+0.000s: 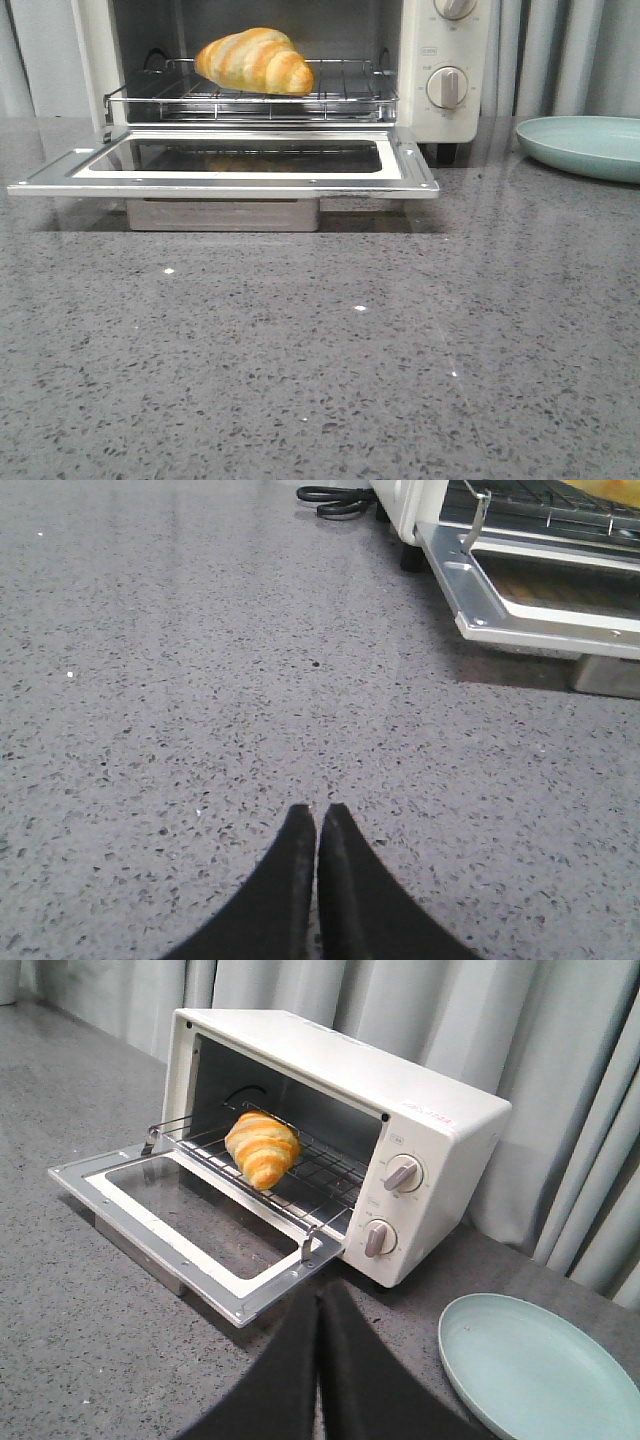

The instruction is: Put bread in oven

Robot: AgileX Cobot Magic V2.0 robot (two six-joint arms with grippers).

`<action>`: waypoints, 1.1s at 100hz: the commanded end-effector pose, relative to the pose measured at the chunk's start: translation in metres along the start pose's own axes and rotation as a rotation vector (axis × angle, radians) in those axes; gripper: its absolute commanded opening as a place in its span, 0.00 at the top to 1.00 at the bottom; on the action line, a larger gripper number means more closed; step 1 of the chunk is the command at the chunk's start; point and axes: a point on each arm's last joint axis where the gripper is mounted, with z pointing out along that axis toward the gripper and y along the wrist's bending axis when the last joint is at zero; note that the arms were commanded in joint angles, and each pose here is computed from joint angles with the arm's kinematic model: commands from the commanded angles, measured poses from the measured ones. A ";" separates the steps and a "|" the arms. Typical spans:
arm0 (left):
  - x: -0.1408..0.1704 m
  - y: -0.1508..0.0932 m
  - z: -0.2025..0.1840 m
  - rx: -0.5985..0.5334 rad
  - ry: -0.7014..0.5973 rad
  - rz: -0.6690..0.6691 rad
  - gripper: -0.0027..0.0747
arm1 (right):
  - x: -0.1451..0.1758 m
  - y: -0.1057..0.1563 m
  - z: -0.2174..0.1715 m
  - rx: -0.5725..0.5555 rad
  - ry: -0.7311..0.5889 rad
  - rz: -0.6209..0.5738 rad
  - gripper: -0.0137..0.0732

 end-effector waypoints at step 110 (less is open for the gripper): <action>0.001 0.000 0.000 0.009 -0.059 -0.013 0.99 | 0.176 0.039 0.051 0.451 0.046 0.296 0.90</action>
